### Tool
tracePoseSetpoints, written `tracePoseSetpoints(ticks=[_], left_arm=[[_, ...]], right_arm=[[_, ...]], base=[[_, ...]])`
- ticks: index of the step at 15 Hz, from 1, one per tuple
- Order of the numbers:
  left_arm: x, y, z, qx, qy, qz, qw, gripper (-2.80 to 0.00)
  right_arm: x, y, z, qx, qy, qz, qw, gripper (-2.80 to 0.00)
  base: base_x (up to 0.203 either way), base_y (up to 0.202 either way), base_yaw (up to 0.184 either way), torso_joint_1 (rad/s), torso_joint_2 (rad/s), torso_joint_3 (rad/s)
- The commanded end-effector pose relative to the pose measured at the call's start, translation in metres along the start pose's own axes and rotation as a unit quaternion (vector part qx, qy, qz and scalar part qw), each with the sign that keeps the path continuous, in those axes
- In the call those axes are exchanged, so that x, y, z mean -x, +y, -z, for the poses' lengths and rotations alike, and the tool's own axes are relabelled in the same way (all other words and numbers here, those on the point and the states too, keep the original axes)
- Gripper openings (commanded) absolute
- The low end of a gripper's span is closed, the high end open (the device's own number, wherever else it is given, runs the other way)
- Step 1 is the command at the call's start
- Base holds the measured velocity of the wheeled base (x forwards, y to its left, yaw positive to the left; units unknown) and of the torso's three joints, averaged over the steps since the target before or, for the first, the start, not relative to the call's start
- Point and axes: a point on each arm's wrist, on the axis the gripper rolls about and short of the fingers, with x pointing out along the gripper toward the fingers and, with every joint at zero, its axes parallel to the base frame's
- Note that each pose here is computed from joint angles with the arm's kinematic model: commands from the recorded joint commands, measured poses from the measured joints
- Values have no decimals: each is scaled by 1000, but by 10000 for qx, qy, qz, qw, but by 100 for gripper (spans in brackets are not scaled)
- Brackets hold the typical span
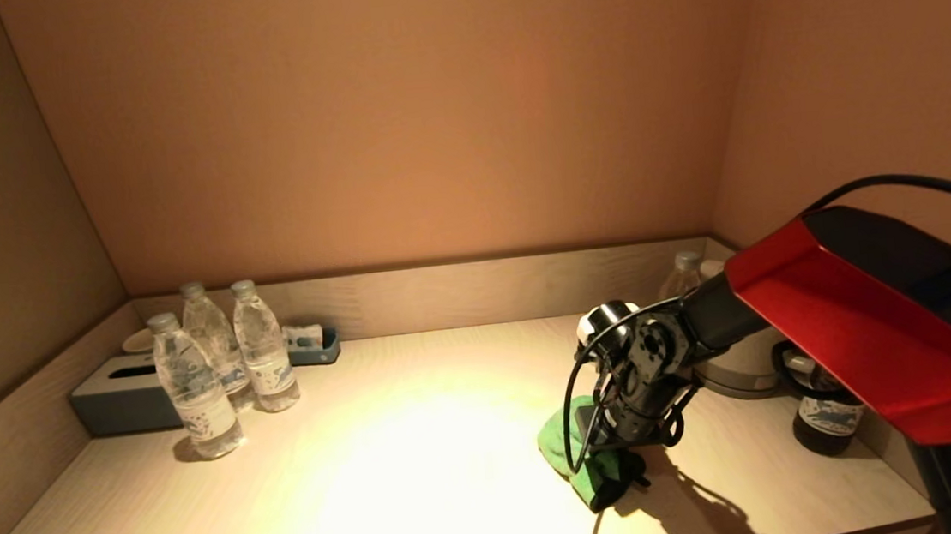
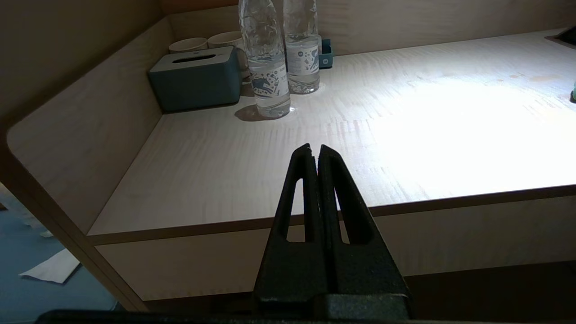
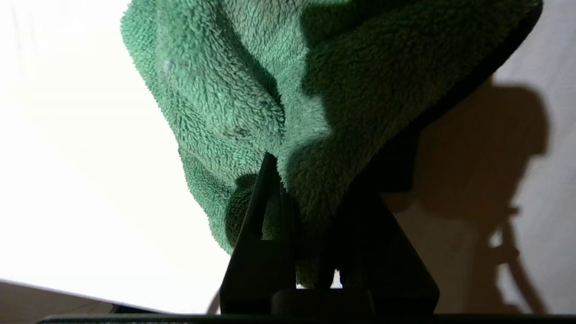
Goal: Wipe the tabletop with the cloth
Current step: Sweep the stains on the table
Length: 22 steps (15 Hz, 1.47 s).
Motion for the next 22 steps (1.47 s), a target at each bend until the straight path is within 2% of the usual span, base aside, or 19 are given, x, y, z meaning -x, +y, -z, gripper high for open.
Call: tracePoseSetpoints(ticks=[1, 2, 4, 6, 10, 12, 14, 17, 18, 19, 22], left_arm=[[0, 0, 0, -4, 2, -3, 10000, -280], [0, 0, 0, -4, 2, -3, 10000, -280], [0, 0, 0, -4, 10, -2, 10000, -280], [0, 0, 0, -4, 2, 5, 10000, -280], [0, 0, 0, -4, 2, -3, 10000, -280], [0, 0, 0, -4, 2, 4, 10000, -280], [0, 0, 0, -4, 2, -3, 10000, -280], [0, 0, 0, -4, 2, -3, 10000, -280], [0, 0, 0, -4, 2, -3, 10000, -280], [0, 0, 0, -4, 2, 5, 10000, -280], [0, 0, 0, -4, 6, 5, 10000, -280]], right_arm=[[27, 21, 10, 254, -187, -204, 9993, -280], [28, 24, 12, 293, -178, -233, 9991, -280], [33, 45, 16, 573, -215, -417, 9973, -280], [31, 49, 15, 631, -248, -450, 9967, -280], [9, 56, -10, 624, -498, -498, 9956, -280], [17, 45, -26, 450, -765, -486, 9949, -280], [32, 23, -48, 200, -1163, -429, 9921, -280], [67, -40, -86, -420, -1782, -146, 9830, -280], [72, -56, -90, -583, -1756, -40, 9827, -280], [71, -61, -90, -632, -1695, 7, 9835, -280], [37, -87, -93, -828, -1295, 295, 9877, -280]], base=[[0, 0, 0, 0, 0, 0], [0, 0, 0, 0, 0, 0], [0, 0, 0, 0, 0, 0], [0, 0, 0, 0, 0, 0], [0, 0, 0, 0, 0, 0], [0, 0, 0, 0, 0, 0], [0, 0, 0, 0, 0, 0], [0, 0, 0, 0, 0, 0], [0, 0, 0, 0, 0, 0], [0, 0, 0, 0, 0, 0], [0, 0, 0, 0, 0, 0]])
